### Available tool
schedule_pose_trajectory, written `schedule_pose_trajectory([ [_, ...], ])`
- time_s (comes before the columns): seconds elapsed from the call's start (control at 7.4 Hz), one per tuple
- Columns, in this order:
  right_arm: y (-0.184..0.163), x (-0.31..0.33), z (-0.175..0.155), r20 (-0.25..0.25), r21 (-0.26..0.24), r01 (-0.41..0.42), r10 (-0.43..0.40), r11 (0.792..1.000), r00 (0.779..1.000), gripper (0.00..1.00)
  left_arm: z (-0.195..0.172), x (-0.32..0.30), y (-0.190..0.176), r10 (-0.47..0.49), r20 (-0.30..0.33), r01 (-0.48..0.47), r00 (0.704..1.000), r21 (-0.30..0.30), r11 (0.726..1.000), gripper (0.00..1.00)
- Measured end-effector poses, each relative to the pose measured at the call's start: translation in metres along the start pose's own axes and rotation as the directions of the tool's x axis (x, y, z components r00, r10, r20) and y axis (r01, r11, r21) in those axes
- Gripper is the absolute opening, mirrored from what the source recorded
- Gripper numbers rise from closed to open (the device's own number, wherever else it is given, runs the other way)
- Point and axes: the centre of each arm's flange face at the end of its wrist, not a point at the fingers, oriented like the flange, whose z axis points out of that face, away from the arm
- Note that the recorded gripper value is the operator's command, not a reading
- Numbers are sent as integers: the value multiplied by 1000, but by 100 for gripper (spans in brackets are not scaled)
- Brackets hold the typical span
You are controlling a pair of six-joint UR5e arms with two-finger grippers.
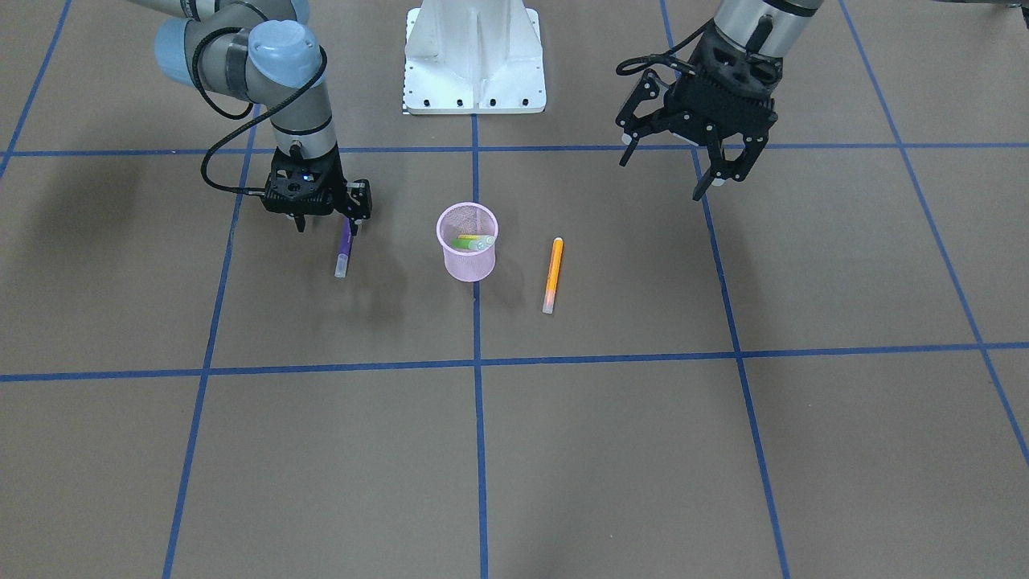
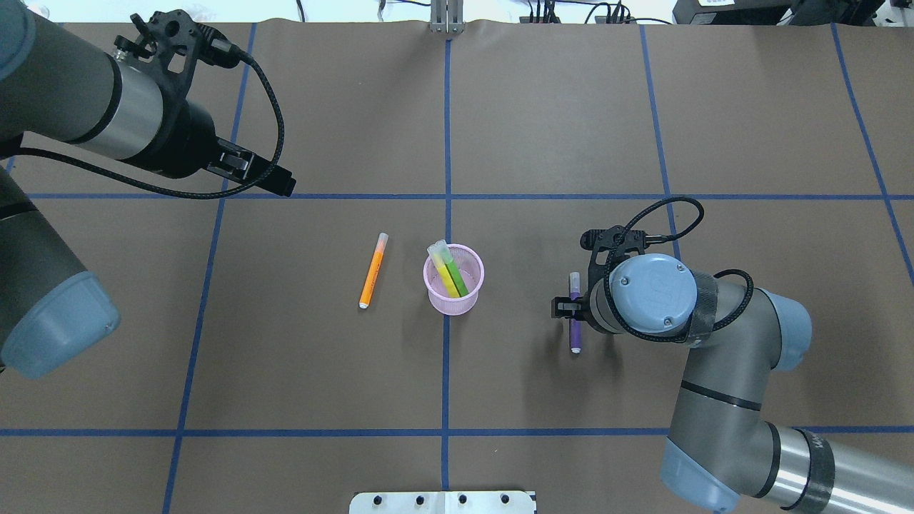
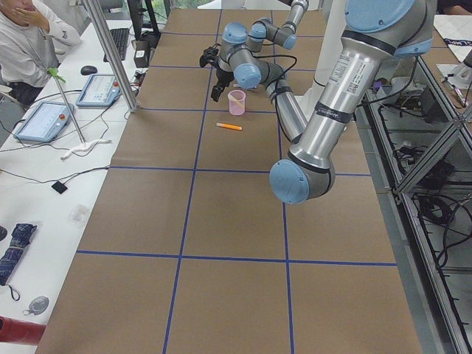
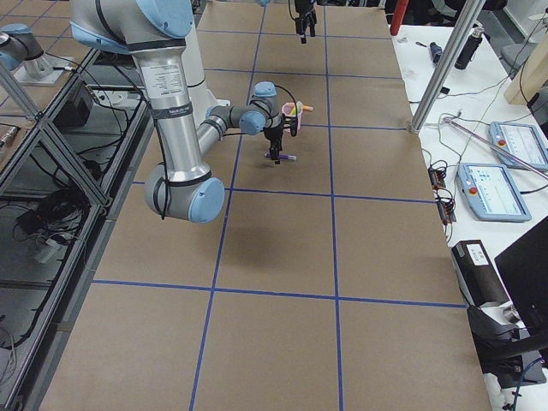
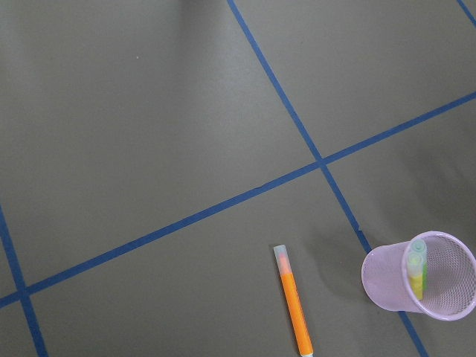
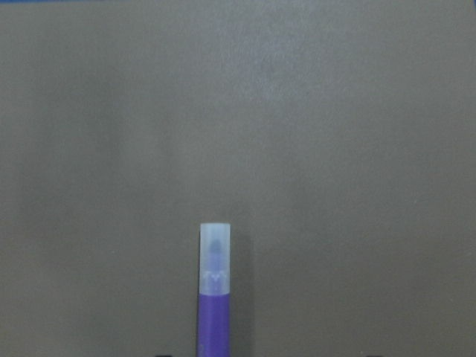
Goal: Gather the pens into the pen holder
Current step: 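Grasp the purple marker with the right gripper while the left arm withdraws, then lift the purple marker, lower it into the cup, open right gripper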
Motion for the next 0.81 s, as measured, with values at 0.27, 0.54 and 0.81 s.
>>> schedule_pose_trajectory([
  [0.27,0,-8,6,-4,-4,9,-9,1000,1000,50,1,0,1,0,0,0,1000,-2,1000,100],
  [0.54,-1,-14,6,0,-4,14,-14,1000,1000,48,3,-1,2,-1,3,1,1000,-5,1000,100],
  [0.81,-1,-15,7,-2,-6,17,-17,1000,1000,49,3,-2,2,-2,4,2,1000,-7,1000,100],
])
